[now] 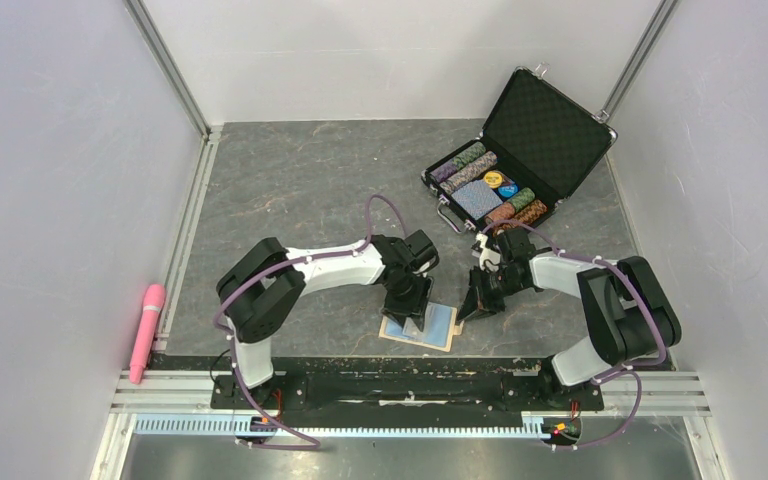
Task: Put the credit cards into the card holder
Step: Insert the credit card into the card holder.
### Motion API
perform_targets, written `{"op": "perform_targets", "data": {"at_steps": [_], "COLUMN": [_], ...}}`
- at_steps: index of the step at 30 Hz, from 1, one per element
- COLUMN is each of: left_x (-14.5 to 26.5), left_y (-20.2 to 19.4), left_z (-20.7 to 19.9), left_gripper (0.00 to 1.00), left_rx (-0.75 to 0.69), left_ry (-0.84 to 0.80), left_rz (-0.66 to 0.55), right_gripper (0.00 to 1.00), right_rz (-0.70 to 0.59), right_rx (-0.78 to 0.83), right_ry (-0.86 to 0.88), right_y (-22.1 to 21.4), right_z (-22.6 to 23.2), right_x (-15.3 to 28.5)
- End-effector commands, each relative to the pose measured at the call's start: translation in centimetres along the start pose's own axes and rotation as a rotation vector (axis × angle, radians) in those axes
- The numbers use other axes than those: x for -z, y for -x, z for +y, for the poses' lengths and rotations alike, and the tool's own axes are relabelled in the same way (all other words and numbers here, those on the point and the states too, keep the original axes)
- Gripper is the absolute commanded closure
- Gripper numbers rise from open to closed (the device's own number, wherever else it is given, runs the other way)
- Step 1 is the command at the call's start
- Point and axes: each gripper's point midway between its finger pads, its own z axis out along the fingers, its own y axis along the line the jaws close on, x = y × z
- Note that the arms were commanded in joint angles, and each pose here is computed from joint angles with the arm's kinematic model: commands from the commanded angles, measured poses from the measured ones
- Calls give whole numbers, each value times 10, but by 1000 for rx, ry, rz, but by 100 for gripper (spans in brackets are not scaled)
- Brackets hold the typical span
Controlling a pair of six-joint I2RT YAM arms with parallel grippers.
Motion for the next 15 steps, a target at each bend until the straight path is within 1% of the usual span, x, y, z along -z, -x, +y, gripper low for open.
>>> {"op": "perform_targets", "data": {"at_steps": [1, 5, 9, 15], "left_x": [-5, 1, 0, -6], "left_y": [2, 8, 9, 13], "left_z": [-16, -33, -47, -53], "left_gripper": [49, 53, 53, 53], "left_rx": [-61, -75, -100, -129], "left_ry": [-56, -107, -135, -137], "left_rz": [7, -14, -7, 2], "right_gripper": [91, 91, 91, 91], "right_rz": [22, 25, 27, 32], "right_rx": [13, 16, 19, 18], "right_ry": [-88, -88, -88, -89], "right_y": [-6, -7, -7, -8], "right_z": [-19, -19, -19, -19], "right_x": [-5, -6, -7, -7]}}
